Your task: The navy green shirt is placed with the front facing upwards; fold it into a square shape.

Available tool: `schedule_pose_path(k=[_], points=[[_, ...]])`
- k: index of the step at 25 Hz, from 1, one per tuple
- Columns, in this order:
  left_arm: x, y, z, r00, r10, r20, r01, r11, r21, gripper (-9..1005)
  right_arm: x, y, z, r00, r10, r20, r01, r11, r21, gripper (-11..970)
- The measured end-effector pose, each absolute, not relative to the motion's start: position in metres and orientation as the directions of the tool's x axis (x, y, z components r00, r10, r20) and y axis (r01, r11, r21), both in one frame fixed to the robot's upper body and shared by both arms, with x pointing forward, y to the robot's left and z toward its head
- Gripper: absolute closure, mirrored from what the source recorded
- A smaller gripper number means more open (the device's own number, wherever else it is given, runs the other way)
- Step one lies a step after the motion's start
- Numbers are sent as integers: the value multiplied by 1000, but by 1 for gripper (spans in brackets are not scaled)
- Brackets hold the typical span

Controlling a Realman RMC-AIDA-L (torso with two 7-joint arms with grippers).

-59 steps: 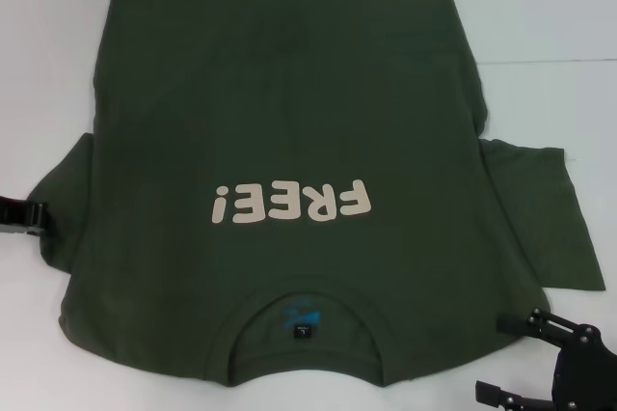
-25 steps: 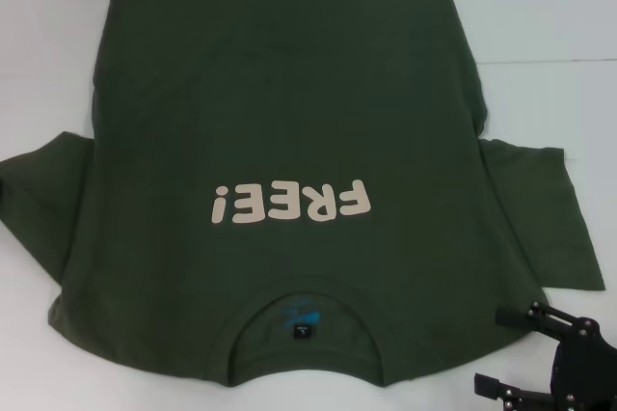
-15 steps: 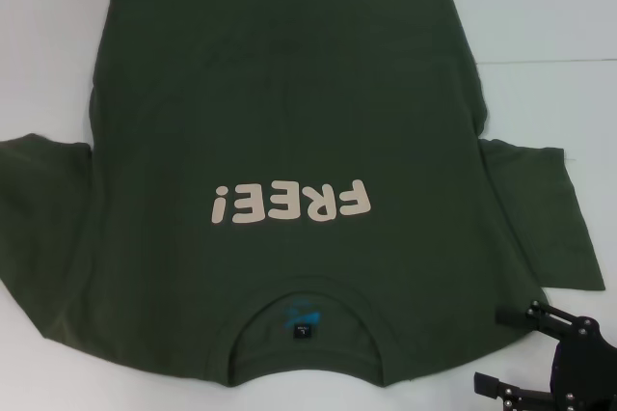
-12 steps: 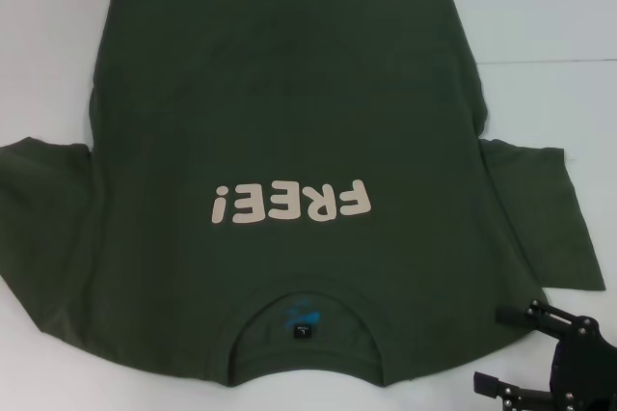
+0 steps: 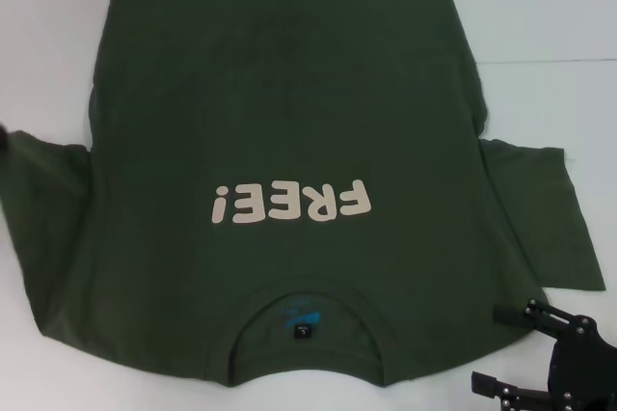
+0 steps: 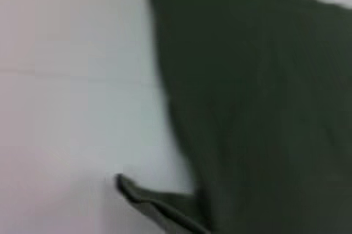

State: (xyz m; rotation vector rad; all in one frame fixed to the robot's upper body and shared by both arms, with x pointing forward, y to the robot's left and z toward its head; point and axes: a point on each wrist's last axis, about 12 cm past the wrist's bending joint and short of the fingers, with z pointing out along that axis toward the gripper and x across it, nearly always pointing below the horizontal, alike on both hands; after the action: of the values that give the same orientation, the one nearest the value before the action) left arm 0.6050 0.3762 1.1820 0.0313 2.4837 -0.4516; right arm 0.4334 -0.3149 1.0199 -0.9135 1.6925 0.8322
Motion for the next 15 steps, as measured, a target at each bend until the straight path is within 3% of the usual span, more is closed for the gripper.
schedule_pose_path(k=[6,15], points=[[604,354,1192,-813,-65,-579,206,898,-390,919,434,-314,1020,-213,-184,-960,-874,475,103,42],[606,308,1176,-827,-30,-561,276,848,-452,914,436,-313,1021,-209,-184,-960,-876,471,101,43]])
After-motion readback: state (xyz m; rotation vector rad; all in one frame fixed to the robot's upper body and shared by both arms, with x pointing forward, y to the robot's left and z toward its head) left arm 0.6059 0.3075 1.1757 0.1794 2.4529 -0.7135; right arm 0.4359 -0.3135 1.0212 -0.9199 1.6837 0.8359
